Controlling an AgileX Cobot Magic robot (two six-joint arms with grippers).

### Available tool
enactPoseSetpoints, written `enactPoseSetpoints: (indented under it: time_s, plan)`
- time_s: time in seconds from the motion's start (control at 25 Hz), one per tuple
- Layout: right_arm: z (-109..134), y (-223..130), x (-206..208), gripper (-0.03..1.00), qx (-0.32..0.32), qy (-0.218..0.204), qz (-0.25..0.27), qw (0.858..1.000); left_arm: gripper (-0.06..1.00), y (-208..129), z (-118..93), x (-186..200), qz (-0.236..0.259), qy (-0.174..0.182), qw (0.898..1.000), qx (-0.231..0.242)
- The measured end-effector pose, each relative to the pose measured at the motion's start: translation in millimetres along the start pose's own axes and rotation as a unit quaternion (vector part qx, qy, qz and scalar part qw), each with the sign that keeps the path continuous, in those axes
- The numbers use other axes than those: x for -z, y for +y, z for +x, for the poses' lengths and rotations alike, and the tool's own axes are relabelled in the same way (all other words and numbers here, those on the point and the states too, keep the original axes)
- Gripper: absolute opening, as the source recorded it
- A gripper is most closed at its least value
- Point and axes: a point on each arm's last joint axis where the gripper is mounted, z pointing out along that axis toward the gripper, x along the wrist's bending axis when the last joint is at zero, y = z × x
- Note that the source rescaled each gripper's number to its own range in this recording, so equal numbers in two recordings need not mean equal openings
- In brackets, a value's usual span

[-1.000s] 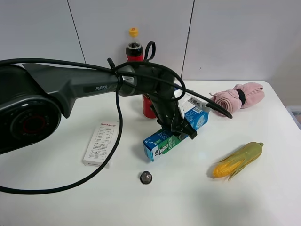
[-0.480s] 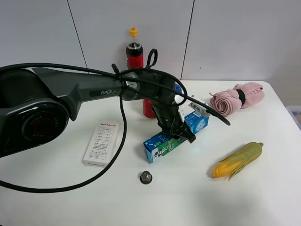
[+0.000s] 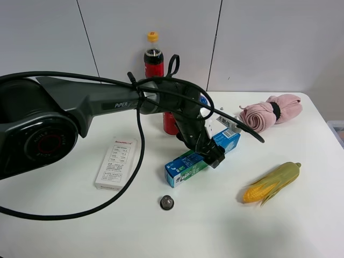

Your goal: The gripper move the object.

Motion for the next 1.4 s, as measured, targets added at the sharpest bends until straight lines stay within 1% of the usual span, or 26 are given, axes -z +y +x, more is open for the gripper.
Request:
enactPoseSetpoints:
  time_s: [0.12, 0.24, 0.32, 0.36, 0.44, 0.48, 0.56, 0.6, 0.64, 0.76, 0.84, 0.88, 0.96, 1.0, 1.12, 1.16, 1.32, 1.36, 1.4]
  plan:
    - [0.0, 0.0, 0.0, 1.0, 0.0, 0.0, 0.0, 1.0, 0.75, 0.6, -0.7, 1.9, -0.001, -0.002, 1.0, 0.002]
    - [0.0, 0.0, 0.0, 1.0, 0.0, 0.0, 0.0, 1.0, 0.75, 5.2, -3.9, 19.8, -0.005, -0.005, 1.0, -0.002]
    - [0.0, 0.0, 0.0, 1.0, 0.0, 0.0, 0.0, 1.0, 0.75, 13.2, -7.6, 47.5, -0.024, -0.002, 1.0, -0.011]
    - [0.0, 0.0, 0.0, 1.0, 0.0, 0.0, 0.0, 1.0, 0.75, 18.5, -9.4, 65.8, -0.042, 0.005, 0.999, -0.017]
    - [0.0, 0.0, 0.0, 1.0, 0.0, 0.0, 0.0, 1.0, 0.75, 26.1, -11.7, 99.8, -0.073, 0.024, 0.997, -0.029]
    - [0.0, 0.0, 0.0, 1.0, 0.0, 0.0, 0.0, 1.0, 0.75, 28.7, -10.0, 118.1, -0.088, 0.042, 0.995, -0.037]
    - [0.0, 0.0, 0.0, 1.0, 0.0, 0.0, 0.0, 1.0, 0.75, 31.4, 0.7, 151.7, -0.113, 0.083, 0.989, -0.043]
    - [0.0, 0.0, 0.0, 1.0, 0.0, 0.0, 0.0, 1.0, 0.75, 31.2, 9.4, 164.9, -0.122, 0.104, 0.986, -0.041]
    - [0.0, 0.0, 0.0, 1.0, 0.0, 0.0, 0.0, 1.0, 0.75, 30.0, 21.8, 180.4, -0.133, 0.125, 0.983, -0.035]
    - [0.0, 0.0, 0.0, 1.0, 0.0, 0.0, 0.0, 1.0, 0.75, 22.0, 58.8, 222.3, -0.16, 0.174, 0.972, -0.005]
    - [0.0, 0.0, 0.0, 1.0, 0.0, 0.0, 0.0, 1.0, 0.75, 10.9, 89.2, 253.0, -0.178, 0.207, 0.962, 0.025]
    - [0.0, 0.0, 0.0, 1.0, 0.0, 0.0, 0.0, 1.0, 0.75, 6.1, 100.1, 265.7, -0.187, 0.222, 0.956, 0.035]
    - [0.0, 0.0, 0.0, 1.0, 0.0, 0.0, 0.0, 1.0, 0.75, -7.2, 123.7, 292.3, -0.198, 0.259, 0.944, 0.054]
    - [0.0, 0.0, 0.0, 1.0, 0.0, 0.0, 0.0, 1.0, 0.75, -16.5, 137.5, 308.9, -0.205, 0.281, 0.935, 0.067]
    - [0.0, 0.0, 0.0, 1.0, 0.0, 0.0, 0.0, 1.0, 0.75, -41.6, 165.6, 345.3, -0.214, 0.327, 0.915, 0.1]
    - [0.0, 0.0, 0.0, 1.0, 0.0, 0.0, 0.0, 1.0, 0.75, -49.2, 172.5, 355.0, -0.217, 0.338, 0.909, 0.111]
    - [0.0, 0.0, 0.0, 1.0, 0.0, 0.0, 0.0, 1.0, 0.75, -85.3, 199.9, 395.2, -0.226, 0.383, 0.881, 0.161]
    - [0.0, 0.0, 0.0, 1.0, 0.0, 0.0, 0.0, 1.0, 0.75, -105.5, 212.9, 413.3, -0.227, 0.407, 0.865, 0.186]
    - [0.0, 0.0, 0.0, 1.0, 0.0, 0.0, 0.0, 1.0, 0.75, -114.2, 218.1, 420.3, -0.226, 0.416, 0.859, 0.197]
